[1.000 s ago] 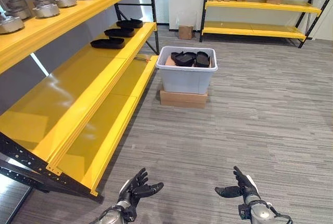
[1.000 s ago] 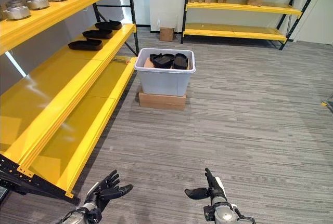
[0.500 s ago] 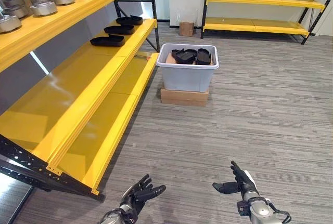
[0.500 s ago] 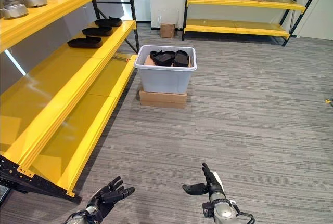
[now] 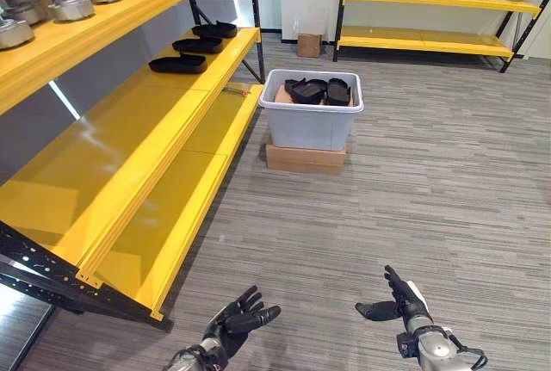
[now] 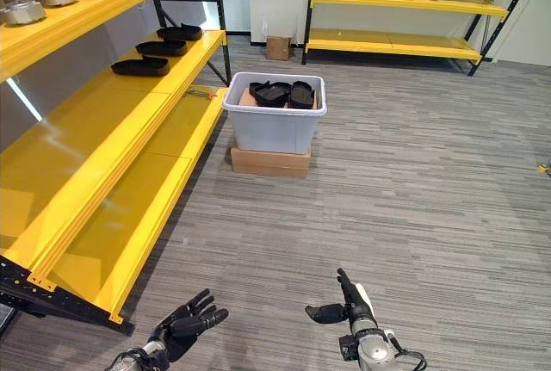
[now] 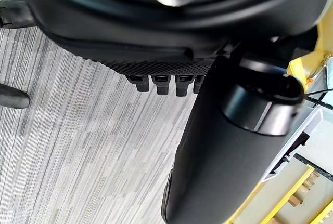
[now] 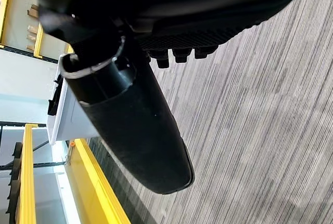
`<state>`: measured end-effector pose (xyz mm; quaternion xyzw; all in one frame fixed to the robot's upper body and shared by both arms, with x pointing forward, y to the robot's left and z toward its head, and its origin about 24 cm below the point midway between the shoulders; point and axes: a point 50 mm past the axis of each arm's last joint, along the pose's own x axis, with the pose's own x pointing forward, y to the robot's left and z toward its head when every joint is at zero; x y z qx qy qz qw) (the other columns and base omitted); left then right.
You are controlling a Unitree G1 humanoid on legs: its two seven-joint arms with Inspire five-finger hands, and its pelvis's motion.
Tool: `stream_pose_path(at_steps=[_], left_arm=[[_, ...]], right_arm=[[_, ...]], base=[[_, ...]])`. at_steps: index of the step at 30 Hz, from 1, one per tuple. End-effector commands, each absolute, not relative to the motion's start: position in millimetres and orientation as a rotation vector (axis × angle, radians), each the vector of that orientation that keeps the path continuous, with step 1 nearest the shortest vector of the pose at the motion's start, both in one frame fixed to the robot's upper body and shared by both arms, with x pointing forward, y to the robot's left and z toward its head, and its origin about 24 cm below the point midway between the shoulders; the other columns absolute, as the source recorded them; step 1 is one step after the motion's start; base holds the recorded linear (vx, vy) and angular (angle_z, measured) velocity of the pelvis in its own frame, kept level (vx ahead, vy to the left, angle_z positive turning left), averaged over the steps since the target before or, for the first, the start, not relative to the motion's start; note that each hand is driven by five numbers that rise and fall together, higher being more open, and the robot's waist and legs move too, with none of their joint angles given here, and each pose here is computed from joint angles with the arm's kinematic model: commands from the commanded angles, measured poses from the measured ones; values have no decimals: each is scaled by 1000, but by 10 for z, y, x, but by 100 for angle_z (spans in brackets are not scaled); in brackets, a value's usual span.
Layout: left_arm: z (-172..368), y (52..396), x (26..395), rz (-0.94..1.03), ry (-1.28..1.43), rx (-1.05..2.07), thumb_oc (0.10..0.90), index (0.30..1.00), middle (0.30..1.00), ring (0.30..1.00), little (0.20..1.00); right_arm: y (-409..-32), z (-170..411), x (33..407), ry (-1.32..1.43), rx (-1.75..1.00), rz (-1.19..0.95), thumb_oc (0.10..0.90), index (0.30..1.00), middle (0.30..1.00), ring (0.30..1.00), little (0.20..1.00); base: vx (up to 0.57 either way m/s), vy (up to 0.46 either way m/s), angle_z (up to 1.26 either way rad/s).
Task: Move parts from the plastic box to the shelf.
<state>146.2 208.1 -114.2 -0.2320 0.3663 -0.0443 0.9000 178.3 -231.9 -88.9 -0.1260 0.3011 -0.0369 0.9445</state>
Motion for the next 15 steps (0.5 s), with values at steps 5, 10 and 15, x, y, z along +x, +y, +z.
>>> stream_pose_path(at_steps=[5,10,15], left_arm=[[-936,2309,1762,-112,651,-404,900,1000,1000,1000,1000],[-907,2286,1834,-132,649,-385,900,1000,1000,1000,1000],[-899,2276,1863,-115,653,-379,900,1000,1000,1000,1000]], right_arm=[[-2479,-448,2225,369,-217,-135,900,1000,1000,1000,1000],[-2441,-459,2241,365,-195,-138,900,1000,1000,1000,1000],[-2401,-417,2283,332,-197,-126,900,1000,1000,1000,1000]], base=[[36,163,3],[25,176,1],[49,163,2]])
